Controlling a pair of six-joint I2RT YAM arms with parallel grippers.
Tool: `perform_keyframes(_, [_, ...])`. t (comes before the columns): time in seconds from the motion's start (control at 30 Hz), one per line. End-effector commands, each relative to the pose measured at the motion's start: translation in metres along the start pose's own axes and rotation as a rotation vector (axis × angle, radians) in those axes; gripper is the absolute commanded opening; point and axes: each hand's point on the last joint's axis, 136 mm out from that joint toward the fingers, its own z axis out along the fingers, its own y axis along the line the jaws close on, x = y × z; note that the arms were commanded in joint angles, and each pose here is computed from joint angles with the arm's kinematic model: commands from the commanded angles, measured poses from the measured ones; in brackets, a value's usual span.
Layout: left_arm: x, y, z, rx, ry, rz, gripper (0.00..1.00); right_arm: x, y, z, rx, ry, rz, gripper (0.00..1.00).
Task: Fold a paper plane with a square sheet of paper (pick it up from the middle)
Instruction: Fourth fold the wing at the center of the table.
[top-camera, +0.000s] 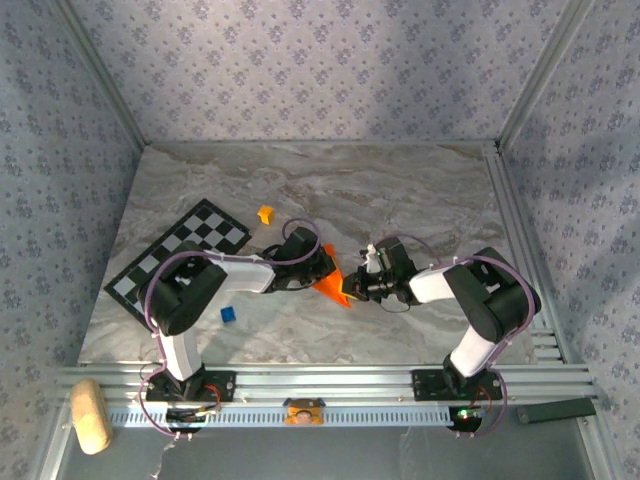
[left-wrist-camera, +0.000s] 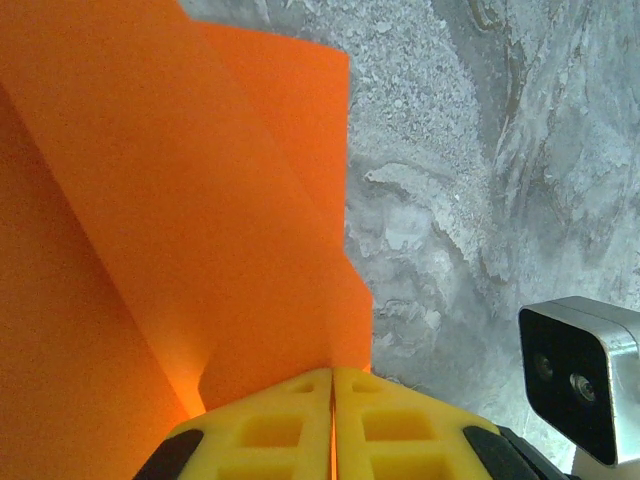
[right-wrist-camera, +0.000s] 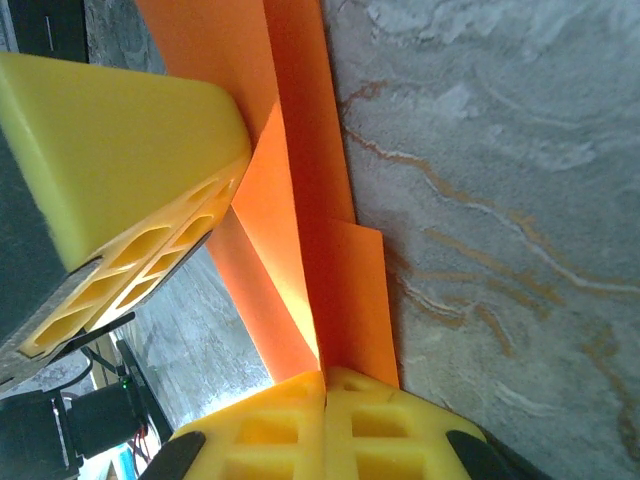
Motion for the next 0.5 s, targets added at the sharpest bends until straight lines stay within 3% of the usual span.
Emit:
perform_keyframes(0.0, [-0.005,0.0024,0.0043,-0.025,-0.01,-0.01,0.08,0.0175,-0.0346,0.0082,0.123,0.051,0.079,0.0])
perform_keyframes(0.47, [-0.0041,0.0114,0.0051,-0.052,-0.01,-0.013,0.08,0.0195,-0.0371,0.0092,0.133,0.067,0.088,0.0])
